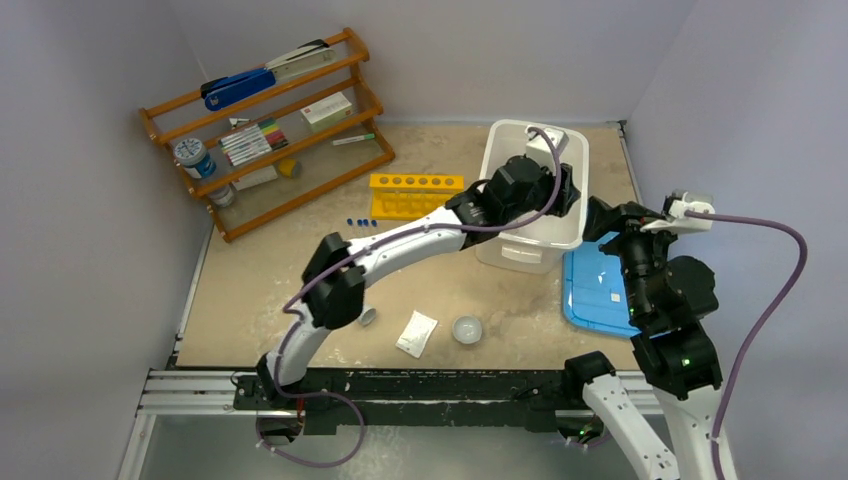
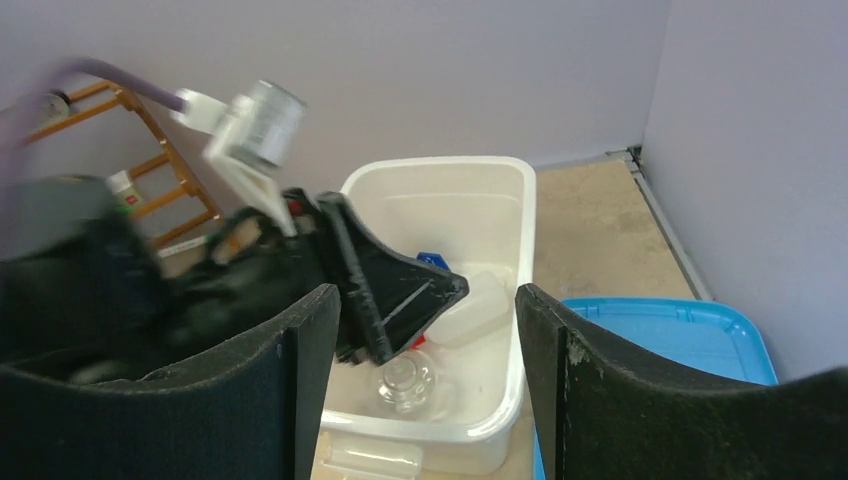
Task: Organize the chemistry lab equipment
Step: Pick up the chemistry item at the center of the board.
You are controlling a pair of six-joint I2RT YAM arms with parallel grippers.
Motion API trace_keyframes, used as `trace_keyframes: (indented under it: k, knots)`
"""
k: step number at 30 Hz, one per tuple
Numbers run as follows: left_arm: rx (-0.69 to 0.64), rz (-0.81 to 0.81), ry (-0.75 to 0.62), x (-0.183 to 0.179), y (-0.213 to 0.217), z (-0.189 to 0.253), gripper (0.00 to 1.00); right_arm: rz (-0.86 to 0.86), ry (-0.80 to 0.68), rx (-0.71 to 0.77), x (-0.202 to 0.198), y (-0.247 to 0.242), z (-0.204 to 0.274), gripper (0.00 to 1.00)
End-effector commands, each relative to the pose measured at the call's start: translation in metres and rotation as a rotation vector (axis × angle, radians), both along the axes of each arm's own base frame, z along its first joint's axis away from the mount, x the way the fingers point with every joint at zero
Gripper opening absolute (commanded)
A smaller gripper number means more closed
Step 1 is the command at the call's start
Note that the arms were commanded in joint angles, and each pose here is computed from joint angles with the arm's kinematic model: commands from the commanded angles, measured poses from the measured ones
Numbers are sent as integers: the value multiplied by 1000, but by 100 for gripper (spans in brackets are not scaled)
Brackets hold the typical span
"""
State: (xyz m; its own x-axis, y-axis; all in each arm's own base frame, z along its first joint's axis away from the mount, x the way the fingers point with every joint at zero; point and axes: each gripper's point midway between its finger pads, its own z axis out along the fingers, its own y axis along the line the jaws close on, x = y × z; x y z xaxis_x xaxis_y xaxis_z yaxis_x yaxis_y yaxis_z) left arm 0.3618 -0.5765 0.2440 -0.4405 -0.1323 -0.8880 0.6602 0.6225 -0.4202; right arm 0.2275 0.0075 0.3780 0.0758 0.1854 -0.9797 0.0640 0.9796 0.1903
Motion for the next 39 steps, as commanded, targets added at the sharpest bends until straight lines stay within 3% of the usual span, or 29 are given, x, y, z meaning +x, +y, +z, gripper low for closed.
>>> trace_keyframes:
  k: [1,8,13,16,21,25,26,27,29,39]
  knots:
    - [-82,84,-182,-28,63,131,48,49,-82,0,-12,5,31,68]
    - [52,339,-137,-63,207,84,43,161,75,11,13,33,-28,77]
    - [172,449,-42,-102,297,6,43,276,201,56,24,60,-81,81]
    - [233,431,22,-124,324,-38,43,315,295,69,25,70,-111,82]
    - [327,310,139,-163,316,-110,43,351,375,64,23,77,-136,82]
    - [352,223,175,-189,289,-137,44,347,372,65,23,76,-135,82]
    - [367,212,181,-194,284,-143,47,342,374,65,23,76,-135,82]
    - [390,210,184,-199,282,-148,58,338,376,66,23,75,-135,82]
    - [461,233,181,-204,284,-161,64,334,378,65,22,74,-134,82]
    - [505,220,240,-220,279,-194,70,332,370,66,21,73,-132,82]
